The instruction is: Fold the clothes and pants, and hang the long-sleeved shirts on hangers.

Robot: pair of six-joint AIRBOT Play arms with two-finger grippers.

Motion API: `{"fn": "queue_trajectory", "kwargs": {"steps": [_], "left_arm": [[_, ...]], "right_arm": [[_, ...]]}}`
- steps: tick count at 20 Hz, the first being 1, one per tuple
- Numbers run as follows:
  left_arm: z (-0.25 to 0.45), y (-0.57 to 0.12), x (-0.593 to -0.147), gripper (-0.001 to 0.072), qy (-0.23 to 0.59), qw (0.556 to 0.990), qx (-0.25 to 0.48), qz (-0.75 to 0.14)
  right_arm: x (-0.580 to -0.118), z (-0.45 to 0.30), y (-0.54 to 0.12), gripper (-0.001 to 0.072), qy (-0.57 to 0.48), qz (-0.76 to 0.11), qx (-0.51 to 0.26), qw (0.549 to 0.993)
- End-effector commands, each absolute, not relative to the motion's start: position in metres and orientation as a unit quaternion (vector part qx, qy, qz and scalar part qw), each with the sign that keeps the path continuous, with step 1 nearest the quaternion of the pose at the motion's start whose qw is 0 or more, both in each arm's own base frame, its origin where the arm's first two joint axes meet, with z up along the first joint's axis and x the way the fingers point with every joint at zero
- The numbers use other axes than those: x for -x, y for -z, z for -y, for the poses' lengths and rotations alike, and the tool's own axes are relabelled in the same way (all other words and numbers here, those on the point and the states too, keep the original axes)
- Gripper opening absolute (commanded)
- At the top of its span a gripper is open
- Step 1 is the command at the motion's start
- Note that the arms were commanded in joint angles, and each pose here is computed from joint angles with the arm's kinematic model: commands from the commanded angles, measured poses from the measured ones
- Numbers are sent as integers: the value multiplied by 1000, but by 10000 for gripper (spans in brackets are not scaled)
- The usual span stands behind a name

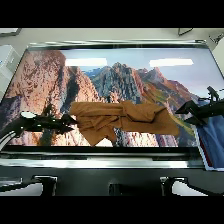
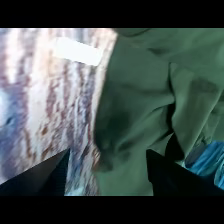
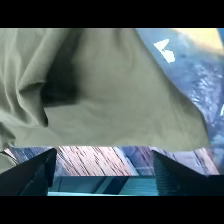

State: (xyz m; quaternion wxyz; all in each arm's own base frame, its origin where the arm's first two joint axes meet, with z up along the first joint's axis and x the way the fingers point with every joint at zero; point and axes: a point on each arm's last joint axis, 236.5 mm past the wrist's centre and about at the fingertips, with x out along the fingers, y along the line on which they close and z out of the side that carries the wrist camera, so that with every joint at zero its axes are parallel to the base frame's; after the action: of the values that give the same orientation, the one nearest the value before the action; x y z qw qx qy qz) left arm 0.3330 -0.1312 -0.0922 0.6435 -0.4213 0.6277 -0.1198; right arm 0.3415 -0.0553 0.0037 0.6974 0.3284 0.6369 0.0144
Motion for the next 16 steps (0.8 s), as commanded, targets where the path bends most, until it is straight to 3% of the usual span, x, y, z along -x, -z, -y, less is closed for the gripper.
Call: {"fn": "queue_trajectory", "kwargs": {"steps": [1, 3, 8, 11, 16], "left_arm": [[157, 105, -349, 335, 115, 657, 424, -613], [153, 103, -359, 33, 110, 668, 424, -601], [92, 82, -361, 22, 99, 694, 395, -594], [69, 79, -341, 22, 89, 670, 403, -617], [75, 81, -341, 23, 93, 673, 393, -619]], "right_arm": [[-335, 55, -4, 667, -13, -648, -329, 687], [-328, 56, -2, 665, -10, -659, -322, 680], [-298, 78, 17, 668, 40, -701, -282, 653], [-284, 67, 49, 668, 45, -710, -302, 635], [-269, 40, 91, 669, 43, -718, -356, 597]]}}
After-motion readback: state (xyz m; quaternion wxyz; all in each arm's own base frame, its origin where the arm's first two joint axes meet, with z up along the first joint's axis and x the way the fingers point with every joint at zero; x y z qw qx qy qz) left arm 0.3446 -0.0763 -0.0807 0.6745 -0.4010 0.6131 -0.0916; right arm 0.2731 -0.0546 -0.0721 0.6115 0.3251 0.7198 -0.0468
